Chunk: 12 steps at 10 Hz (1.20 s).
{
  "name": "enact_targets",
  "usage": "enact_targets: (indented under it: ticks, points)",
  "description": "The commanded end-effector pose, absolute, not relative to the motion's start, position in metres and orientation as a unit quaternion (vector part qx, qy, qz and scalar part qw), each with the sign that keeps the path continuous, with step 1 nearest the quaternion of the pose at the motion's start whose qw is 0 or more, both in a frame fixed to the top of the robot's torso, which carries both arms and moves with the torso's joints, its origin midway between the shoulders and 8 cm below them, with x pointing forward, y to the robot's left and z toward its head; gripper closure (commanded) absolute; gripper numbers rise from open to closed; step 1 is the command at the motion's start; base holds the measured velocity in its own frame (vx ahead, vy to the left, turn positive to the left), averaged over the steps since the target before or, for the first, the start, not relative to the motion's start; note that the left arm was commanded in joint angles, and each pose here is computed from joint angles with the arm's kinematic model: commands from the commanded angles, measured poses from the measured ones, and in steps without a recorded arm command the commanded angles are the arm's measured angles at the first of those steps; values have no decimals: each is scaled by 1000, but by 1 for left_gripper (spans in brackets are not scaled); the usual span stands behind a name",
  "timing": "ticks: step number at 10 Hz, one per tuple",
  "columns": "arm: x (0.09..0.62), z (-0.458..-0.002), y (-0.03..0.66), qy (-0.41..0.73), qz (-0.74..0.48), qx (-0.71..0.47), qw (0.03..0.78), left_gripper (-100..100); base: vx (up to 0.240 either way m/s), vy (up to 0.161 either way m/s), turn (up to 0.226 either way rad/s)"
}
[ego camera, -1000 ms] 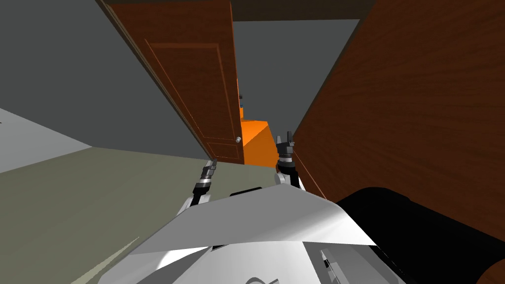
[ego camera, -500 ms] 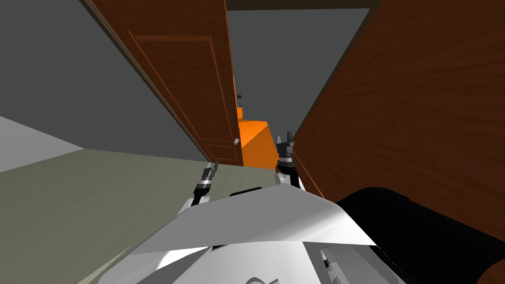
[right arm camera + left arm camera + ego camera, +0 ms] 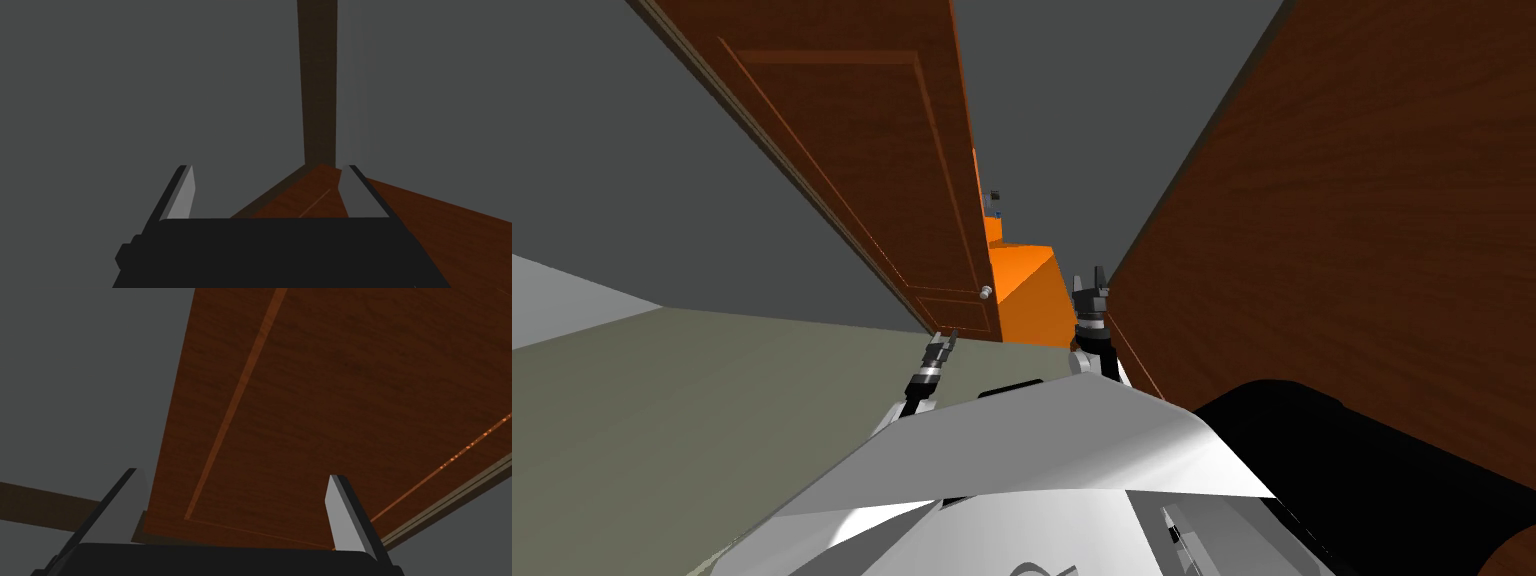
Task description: Pull the door open
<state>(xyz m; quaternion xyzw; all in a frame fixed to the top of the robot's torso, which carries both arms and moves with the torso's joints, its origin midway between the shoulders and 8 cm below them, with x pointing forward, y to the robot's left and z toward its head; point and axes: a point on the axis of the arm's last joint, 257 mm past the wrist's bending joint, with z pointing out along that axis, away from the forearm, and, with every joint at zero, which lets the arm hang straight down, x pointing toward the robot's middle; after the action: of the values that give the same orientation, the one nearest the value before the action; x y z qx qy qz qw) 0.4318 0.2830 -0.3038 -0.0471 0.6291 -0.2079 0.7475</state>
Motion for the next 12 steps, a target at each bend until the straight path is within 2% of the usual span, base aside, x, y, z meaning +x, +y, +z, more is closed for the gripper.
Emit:
enact_targets:
  ticks: [1,12]
  points:
    - [431,-313,284,637,-196,-36,745,-100,108,-40,-11]
    - [425,-364,292,680,-127,41,721,-100,104,-48,-12]
